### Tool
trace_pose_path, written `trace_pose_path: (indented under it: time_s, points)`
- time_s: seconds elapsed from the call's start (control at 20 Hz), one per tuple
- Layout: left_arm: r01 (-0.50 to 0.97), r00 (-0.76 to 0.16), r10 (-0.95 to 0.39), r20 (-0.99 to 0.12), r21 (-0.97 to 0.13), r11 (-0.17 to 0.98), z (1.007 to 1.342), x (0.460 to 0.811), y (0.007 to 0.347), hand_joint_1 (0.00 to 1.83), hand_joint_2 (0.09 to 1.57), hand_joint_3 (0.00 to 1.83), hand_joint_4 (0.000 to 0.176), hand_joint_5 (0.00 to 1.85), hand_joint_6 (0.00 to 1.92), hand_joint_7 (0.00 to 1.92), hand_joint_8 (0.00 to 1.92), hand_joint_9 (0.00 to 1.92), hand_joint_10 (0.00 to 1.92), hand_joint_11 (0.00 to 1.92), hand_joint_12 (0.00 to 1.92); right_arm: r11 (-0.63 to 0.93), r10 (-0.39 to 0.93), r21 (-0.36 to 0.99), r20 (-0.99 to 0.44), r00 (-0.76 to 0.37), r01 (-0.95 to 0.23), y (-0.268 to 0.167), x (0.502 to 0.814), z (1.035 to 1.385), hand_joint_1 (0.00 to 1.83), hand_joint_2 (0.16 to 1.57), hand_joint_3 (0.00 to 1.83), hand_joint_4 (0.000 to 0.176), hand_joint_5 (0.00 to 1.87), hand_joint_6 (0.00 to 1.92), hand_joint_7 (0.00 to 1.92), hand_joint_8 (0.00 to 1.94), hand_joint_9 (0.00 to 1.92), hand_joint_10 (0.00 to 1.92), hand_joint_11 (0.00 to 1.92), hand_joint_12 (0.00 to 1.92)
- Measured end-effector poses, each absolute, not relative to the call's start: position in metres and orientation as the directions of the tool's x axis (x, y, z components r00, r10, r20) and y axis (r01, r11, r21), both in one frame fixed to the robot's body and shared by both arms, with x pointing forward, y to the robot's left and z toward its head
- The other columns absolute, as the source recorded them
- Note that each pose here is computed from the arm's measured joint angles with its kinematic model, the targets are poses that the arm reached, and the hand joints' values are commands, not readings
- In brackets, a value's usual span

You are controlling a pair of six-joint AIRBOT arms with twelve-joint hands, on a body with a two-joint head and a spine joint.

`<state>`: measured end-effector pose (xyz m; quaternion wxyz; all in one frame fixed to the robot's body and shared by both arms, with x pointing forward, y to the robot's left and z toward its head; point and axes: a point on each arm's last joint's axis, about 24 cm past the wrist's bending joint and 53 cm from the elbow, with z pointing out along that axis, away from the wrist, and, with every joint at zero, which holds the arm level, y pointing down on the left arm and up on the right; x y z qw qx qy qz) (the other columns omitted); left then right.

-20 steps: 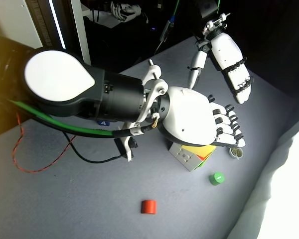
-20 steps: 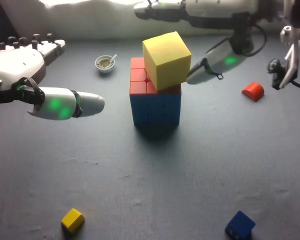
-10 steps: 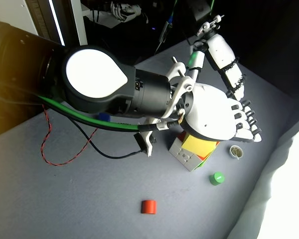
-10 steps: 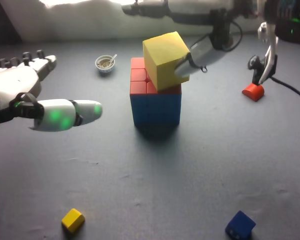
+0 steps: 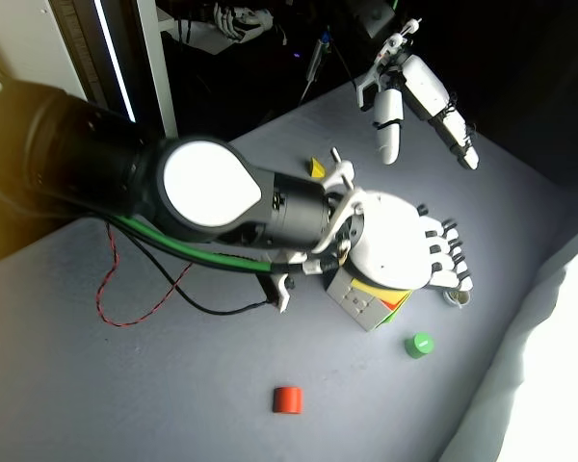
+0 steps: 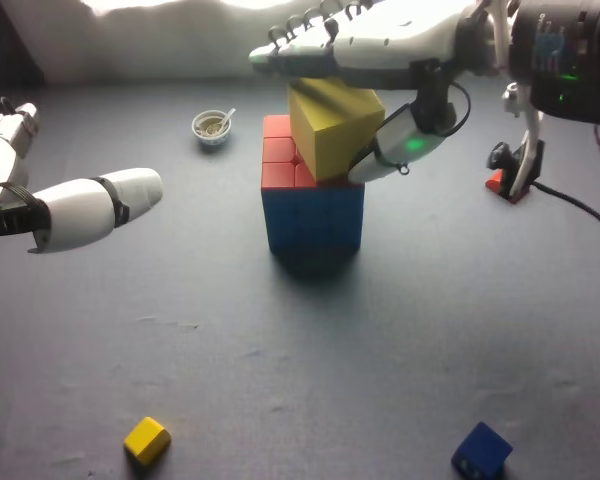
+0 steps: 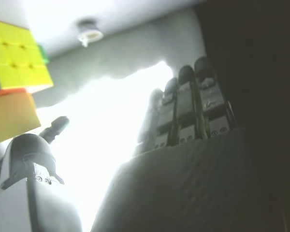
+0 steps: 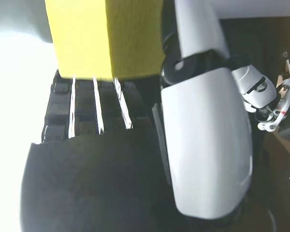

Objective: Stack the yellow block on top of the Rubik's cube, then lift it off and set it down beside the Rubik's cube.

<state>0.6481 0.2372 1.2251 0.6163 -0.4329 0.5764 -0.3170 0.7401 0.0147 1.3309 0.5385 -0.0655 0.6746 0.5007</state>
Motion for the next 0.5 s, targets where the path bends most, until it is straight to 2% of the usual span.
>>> trace_pose_path:
  time_s: [0.05, 0.15, 0.25, 0.4, 0.45, 0.5]
  points:
    - [-0.111, 0.153, -0.891, -0.427, -0.904, 0.414, 1.226, 0.647, 0.240, 0.22, 0.96, 0.00, 0.000, 0.01, 0.00, 0.04, 0.00, 0.08, 0.00, 0.00, 0.30, 0.491, 0.451, 0.605, -0.792, -0.412, -0.627, 0.014, 0.740, 1.330, 1.08, 1.01, 0.00, 0.000, 0.00, 0.00, 0.00, 0.00, 0.00, 0.00, 0.00, 0.00]
    - [-0.115, 0.166, -0.892, -0.420, -0.907, 0.405, 1.226, 0.645, 0.241, 0.22, 0.94, 0.00, 0.000, 0.05, 0.01, 0.07, 0.01, 0.11, 0.01, 0.00, 0.40, 0.487, 0.448, 0.604, -0.793, -0.413, -0.631, 0.015, 0.739, 1.330, 1.09, 1.01, 0.00, 0.000, 0.00, 0.00, 0.00, 0.00, 0.00, 0.00, 0.00, 0.00]
    - [-0.123, 0.166, -0.896, -0.412, -0.910, 0.395, 1.223, 0.644, 0.238, 0.24, 0.95, 0.00, 0.000, 0.01, 0.00, 0.04, 0.00, 0.09, 0.00, 0.00, 0.30, 0.477, 0.446, 0.602, -0.793, -0.415, -0.640, 0.018, 0.737, 1.332, 1.13, 1.02, 0.00, 0.000, 0.00, 0.00, 0.00, 0.00, 0.00, 0.00, 0.00, 0.00]
    - [-0.134, 0.151, -0.901, -0.406, -0.912, 0.389, 1.219, 0.642, 0.231, 0.21, 0.98, 0.01, 0.000, 0.00, 0.00, 0.00, 0.00, 0.05, 0.00, 0.00, 0.22, 0.467, 0.440, 0.600, -0.795, -0.418, -0.650, 0.023, 0.734, 1.333, 1.11, 1.13, 0.05, 0.000, 0.00, 0.00, 0.00, 0.00, 0.00, 0.00, 0.00, 0.00]
    - [-0.137, 0.144, -0.904, -0.404, -0.912, 0.386, 1.219, 0.641, 0.229, 0.20, 0.97, 0.00, 0.000, 0.00, 0.00, 0.01, 0.00, 0.05, 0.00, 0.00, 0.24, 0.465, 0.441, 0.603, -0.793, -0.420, -0.649, 0.024, 0.734, 1.332, 1.09, 1.18, 0.03, 0.000, 0.08, 0.01, 0.06, 0.00, 0.03, 0.01, 0.01, 0.02]
    - [-0.134, 0.139, -0.904, -0.404, -0.912, 0.388, 1.219, 0.641, 0.226, 0.19, 0.98, 0.00, 0.000, 0.00, 0.00, 0.01, 0.00, 0.05, 0.00, 0.00, 0.24, 0.462, 0.441, 0.606, -0.791, -0.424, -0.648, 0.025, 0.733, 1.331, 1.10, 1.20, 0.01, 0.000, 0.20, 0.01, 0.16, 0.03, 0.13, 0.05, 0.00, 0.37]
